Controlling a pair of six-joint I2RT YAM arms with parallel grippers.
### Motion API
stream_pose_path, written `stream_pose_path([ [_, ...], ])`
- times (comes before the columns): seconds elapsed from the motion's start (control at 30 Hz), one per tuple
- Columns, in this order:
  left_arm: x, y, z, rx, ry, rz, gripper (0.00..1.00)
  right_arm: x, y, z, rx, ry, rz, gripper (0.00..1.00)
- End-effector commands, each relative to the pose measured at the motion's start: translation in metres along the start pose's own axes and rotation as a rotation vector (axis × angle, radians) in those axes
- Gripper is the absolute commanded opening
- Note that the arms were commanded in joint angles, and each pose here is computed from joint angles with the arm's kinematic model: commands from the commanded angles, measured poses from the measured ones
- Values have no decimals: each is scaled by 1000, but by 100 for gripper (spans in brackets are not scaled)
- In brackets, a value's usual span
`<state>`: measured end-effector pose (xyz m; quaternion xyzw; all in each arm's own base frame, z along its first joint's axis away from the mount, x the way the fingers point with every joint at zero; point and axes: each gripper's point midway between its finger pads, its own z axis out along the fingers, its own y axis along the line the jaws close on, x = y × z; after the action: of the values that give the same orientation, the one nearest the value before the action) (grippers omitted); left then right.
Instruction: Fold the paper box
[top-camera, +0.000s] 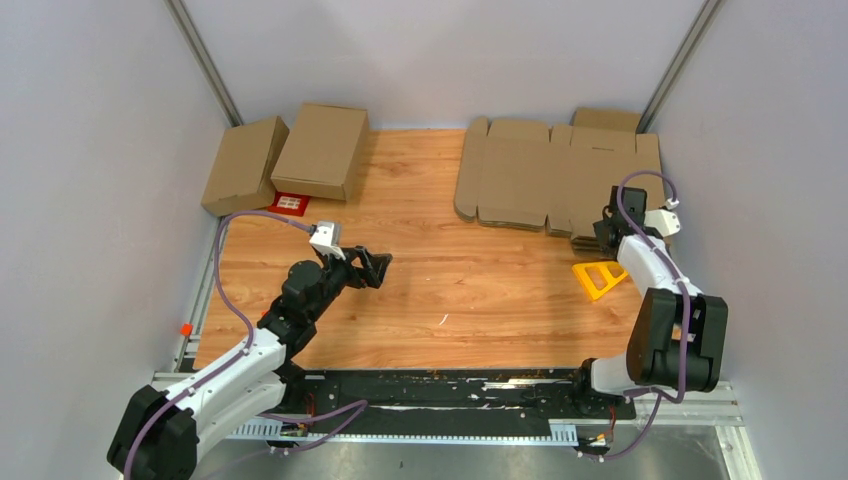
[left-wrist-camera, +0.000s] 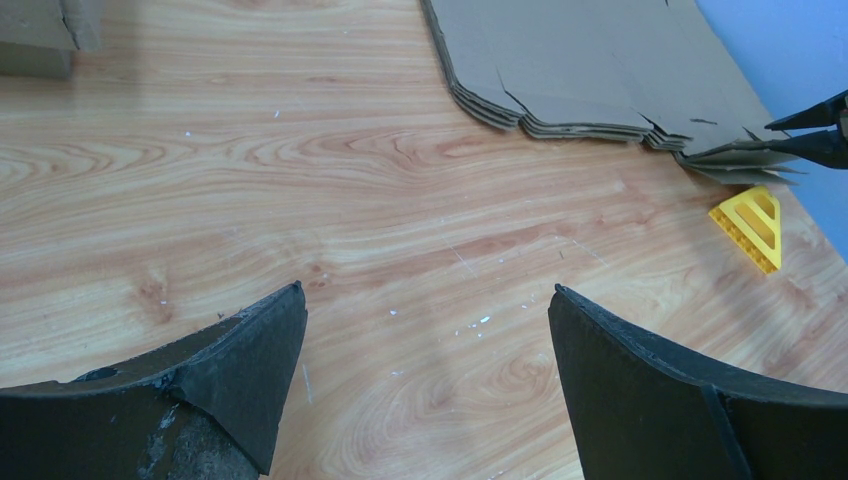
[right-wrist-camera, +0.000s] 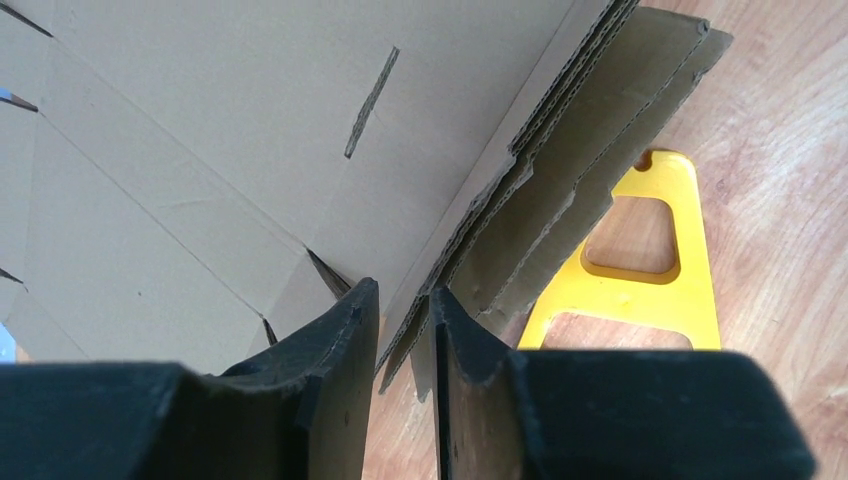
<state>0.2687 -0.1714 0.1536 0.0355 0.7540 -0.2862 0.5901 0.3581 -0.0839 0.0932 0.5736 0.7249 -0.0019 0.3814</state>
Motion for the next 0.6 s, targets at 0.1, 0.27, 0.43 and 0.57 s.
stream_pose_path([
  [0.1,-23,-10,3,24,-57,15,98,-15,20,3,-48,-43,40,24],
  [0.27,-22,-9,3,23,-56,15,98,-12,23,6,-57,-26,32,22],
  [0.43,-21,-10,4,26,-52,13,97,-14,27,4,-68,-24,16,21],
  [0.57,-21,-10,4,26,-50,14,98,-15,28,3,-70,-24,13,21],
])
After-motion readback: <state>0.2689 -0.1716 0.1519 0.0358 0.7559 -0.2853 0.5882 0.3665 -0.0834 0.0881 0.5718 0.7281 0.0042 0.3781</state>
